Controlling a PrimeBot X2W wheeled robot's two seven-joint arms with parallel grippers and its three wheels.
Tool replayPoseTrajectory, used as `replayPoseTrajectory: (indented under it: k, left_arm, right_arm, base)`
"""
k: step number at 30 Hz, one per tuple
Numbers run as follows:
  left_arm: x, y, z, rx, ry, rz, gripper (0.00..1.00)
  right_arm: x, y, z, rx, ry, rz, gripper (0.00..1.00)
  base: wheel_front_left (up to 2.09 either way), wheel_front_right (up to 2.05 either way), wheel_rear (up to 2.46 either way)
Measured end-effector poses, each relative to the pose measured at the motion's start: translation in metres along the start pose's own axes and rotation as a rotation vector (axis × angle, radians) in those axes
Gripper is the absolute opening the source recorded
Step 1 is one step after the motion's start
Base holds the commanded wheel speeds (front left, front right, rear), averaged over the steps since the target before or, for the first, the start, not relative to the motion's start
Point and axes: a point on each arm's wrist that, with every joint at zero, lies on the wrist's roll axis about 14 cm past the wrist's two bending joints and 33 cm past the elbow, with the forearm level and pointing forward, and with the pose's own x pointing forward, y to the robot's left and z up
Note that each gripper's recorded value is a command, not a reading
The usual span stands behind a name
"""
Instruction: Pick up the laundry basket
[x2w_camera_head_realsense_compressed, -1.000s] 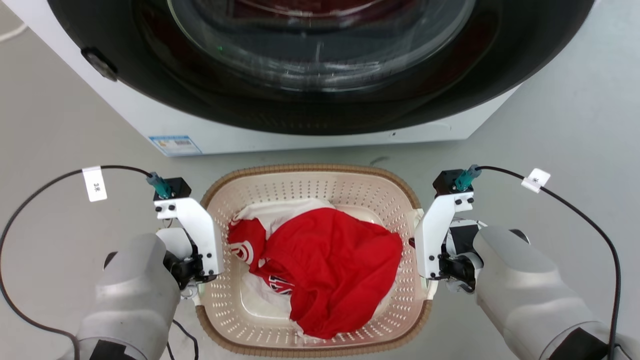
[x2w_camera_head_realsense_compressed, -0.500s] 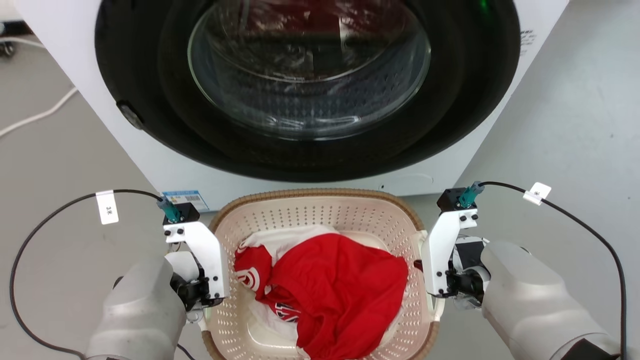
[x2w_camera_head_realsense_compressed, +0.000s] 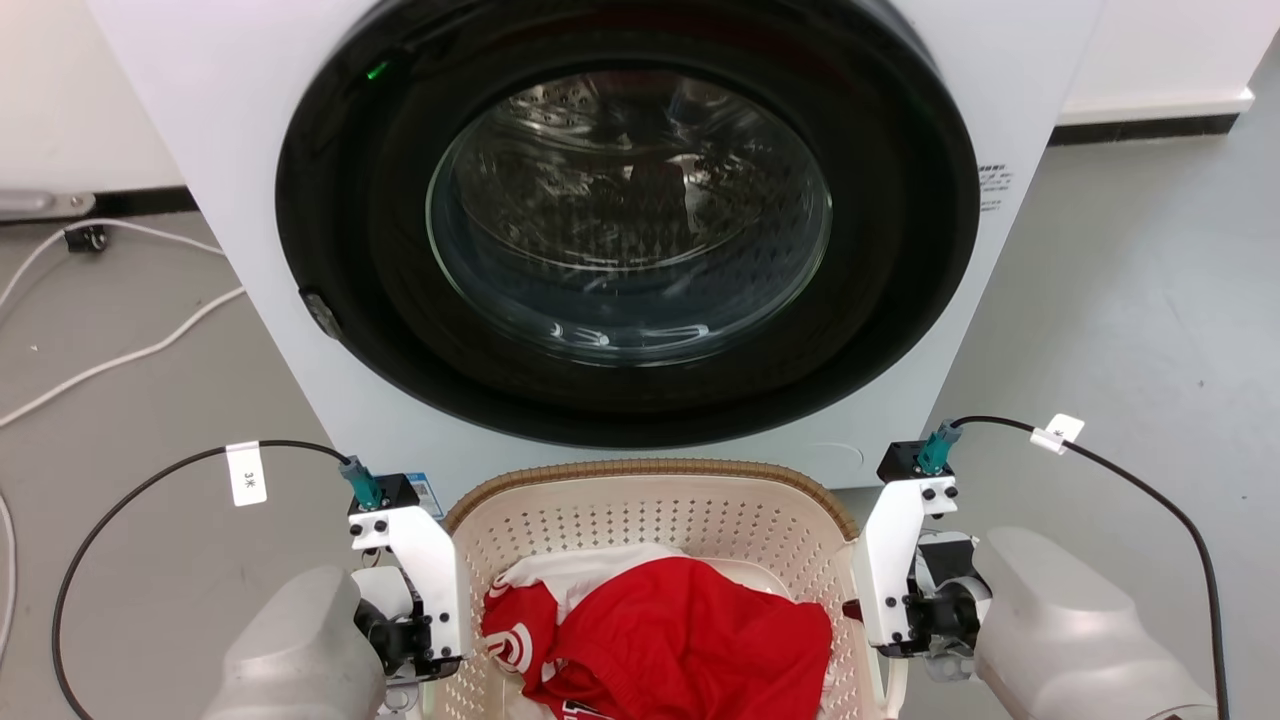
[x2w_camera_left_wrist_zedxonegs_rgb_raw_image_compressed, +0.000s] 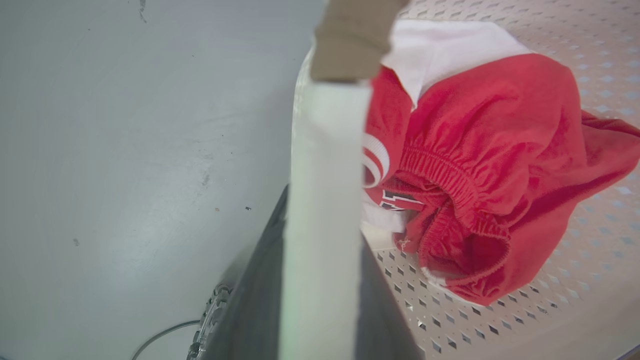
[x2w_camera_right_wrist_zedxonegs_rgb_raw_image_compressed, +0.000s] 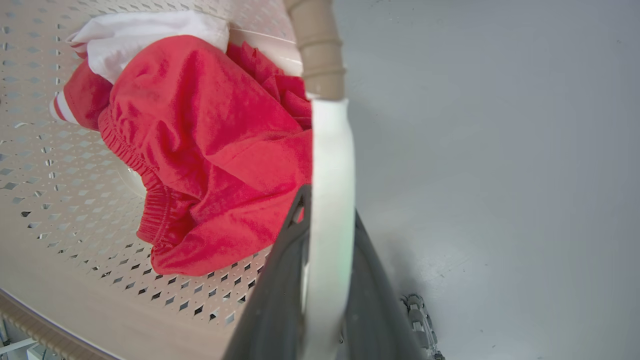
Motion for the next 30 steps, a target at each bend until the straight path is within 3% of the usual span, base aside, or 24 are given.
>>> replayPoseTrajectory:
  k: [18,30]
  left_arm:
    - [-0.014,-0.008,-0.006,-0.007,0.04,-0.008,0.0]
    - [-0.015,-0.01,-0.012,-0.001,0.047,-0.008,0.0]
  right_arm:
    - [-0.018,0.002,0.009,-0.045,0.02,-0.018,0.0]
    - [-0.019,0.001,-0.004,-0.017,0.06,-0.011,0.0]
  base:
    - [0.0,0.0,0.0]
    - [0.0,0.0,0.0]
